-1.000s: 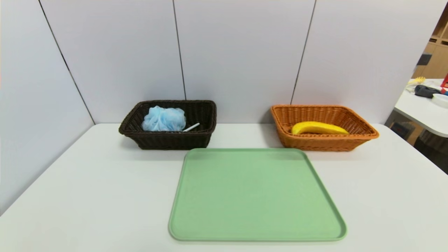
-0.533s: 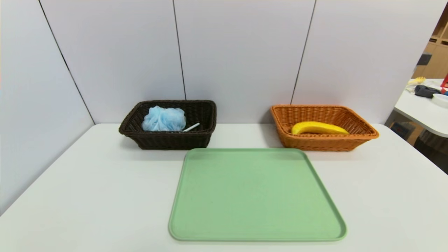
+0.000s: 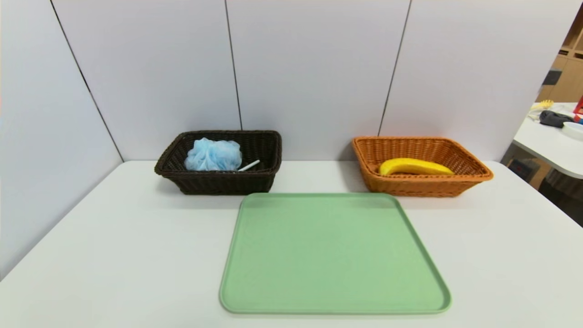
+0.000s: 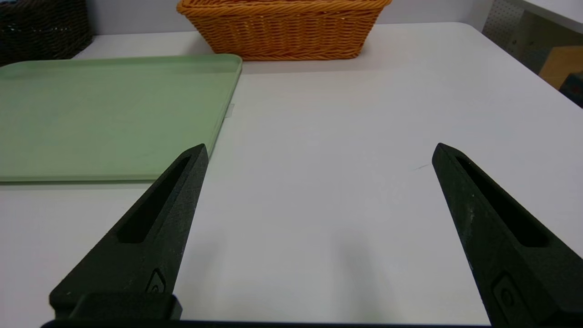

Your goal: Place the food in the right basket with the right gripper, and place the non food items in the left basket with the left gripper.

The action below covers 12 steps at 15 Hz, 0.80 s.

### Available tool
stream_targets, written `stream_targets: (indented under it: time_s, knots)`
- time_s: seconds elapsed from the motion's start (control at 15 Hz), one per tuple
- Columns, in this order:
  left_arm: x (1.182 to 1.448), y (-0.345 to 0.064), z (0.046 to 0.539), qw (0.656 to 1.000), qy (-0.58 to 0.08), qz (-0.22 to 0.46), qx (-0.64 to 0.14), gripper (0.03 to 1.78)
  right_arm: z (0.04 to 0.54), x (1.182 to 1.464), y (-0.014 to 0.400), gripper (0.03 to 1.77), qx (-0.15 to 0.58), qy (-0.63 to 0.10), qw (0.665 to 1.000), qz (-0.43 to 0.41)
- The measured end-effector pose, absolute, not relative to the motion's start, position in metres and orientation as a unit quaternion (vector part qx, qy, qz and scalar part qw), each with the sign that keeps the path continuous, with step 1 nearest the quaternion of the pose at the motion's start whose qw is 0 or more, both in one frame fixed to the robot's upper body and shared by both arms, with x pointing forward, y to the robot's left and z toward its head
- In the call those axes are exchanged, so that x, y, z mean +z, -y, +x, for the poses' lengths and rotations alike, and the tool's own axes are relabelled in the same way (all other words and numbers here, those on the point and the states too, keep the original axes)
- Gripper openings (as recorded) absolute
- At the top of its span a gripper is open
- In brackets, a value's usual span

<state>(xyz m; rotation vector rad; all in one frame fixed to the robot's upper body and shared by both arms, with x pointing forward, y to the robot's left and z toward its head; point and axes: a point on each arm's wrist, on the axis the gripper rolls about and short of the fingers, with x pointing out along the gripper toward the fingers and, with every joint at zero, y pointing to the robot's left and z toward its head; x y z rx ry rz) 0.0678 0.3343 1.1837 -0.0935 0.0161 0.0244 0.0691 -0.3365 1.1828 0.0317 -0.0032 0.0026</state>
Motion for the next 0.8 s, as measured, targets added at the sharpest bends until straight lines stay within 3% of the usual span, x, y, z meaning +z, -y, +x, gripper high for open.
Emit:
stream_targets:
  time_s: [0.8]
  knots:
    - [1.1838, -0.3343, 0.0679, 0.999, -0.008, -0.047, 0.012, 1.69, 0.0691, 1.1827, 0.3365, 1.7, 0.002, 0.001, 1.0, 0.015]
